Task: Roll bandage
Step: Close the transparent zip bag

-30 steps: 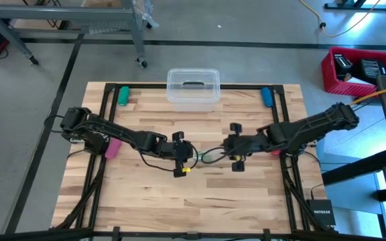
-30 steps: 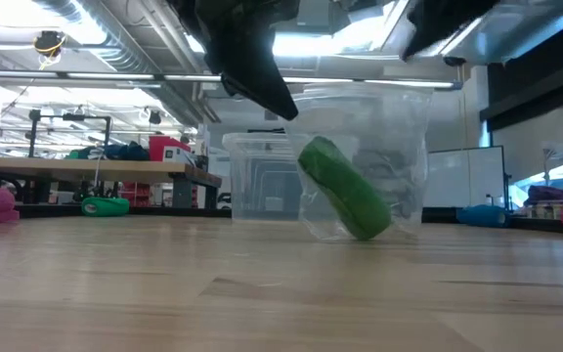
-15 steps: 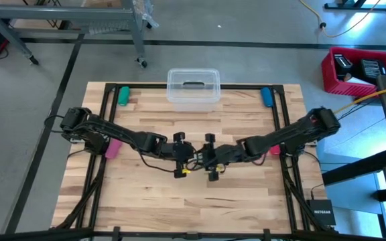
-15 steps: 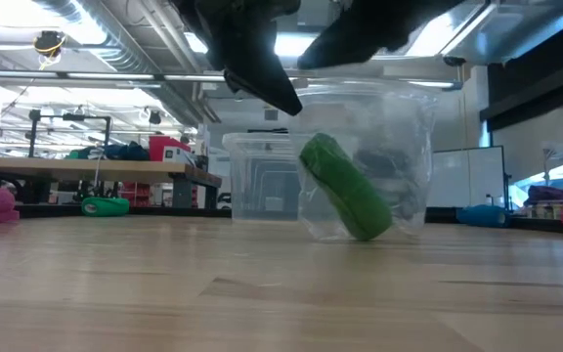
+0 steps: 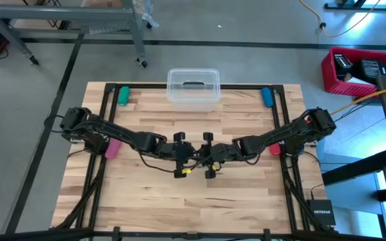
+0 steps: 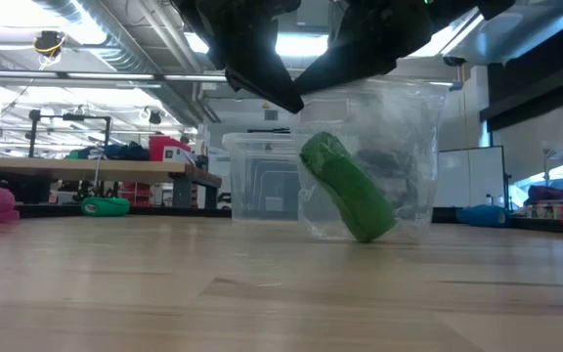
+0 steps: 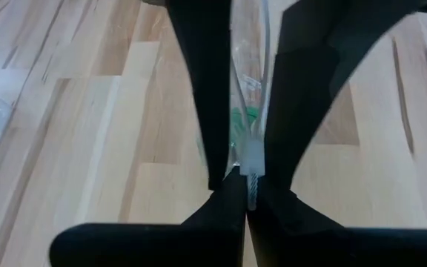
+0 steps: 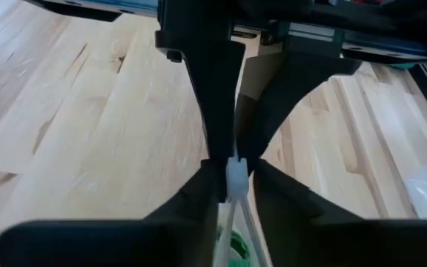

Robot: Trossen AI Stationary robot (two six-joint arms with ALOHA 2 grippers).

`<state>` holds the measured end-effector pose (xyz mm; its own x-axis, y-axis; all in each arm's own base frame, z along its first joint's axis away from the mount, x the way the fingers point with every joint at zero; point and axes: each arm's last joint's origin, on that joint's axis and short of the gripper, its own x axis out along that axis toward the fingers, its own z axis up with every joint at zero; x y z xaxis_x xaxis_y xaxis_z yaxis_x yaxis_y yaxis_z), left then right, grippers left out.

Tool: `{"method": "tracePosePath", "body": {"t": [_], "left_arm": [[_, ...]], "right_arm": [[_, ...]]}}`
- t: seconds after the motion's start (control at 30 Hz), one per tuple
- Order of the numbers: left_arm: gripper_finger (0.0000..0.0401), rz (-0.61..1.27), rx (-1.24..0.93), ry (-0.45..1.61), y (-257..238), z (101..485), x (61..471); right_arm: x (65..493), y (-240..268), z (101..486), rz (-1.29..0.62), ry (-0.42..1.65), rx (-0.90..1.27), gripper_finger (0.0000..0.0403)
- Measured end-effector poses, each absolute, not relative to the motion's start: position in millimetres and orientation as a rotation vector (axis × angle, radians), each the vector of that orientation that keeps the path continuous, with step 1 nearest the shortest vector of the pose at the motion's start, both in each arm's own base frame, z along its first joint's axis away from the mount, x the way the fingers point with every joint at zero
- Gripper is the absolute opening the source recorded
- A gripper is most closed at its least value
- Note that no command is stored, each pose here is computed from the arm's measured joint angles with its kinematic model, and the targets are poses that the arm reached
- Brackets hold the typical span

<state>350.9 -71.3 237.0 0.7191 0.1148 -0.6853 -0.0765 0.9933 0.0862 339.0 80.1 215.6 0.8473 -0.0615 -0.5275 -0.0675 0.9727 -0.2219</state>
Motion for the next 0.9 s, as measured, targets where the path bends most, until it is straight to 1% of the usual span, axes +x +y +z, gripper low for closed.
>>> {"method": "tracePosePath", "body": {"t": [0.13,0.23,0.37,0.53,0.63,0.77,0.9], "left_arm": [[0.0,0.105,0.053,0.763,-71,237,351],[0.0,0.107,0.053,0.758,-71,237,351],[0.0,0.109,0.051,0.755,-71,238,351],[0.0,0.11,0.051,0.771,-71,237,350],[0.0,0.11,0.051,0.793,-71,235,349],[0.0,0.112,0.042,0.785,-71,236,349],[0.0007,0.118,0.023,0.775,-71,239,348]], "right_arm": [[337,80,219,0.002,0.56,-0.235,0.0045],[334,79,222,0.002,0.571,-0.232,0.0019],[329,78,225,-0.002,0.592,-0.218,0.0018],[326,77,223,-0.009,0.628,-0.203,0.0042],[324,76,220,-0.01,0.671,-0.213,0.0034],[324,76,220,-0.01,0.67,-0.212,0.0019],[324,76,220,-0.01,0.67,-0.212,0.0028]]}}
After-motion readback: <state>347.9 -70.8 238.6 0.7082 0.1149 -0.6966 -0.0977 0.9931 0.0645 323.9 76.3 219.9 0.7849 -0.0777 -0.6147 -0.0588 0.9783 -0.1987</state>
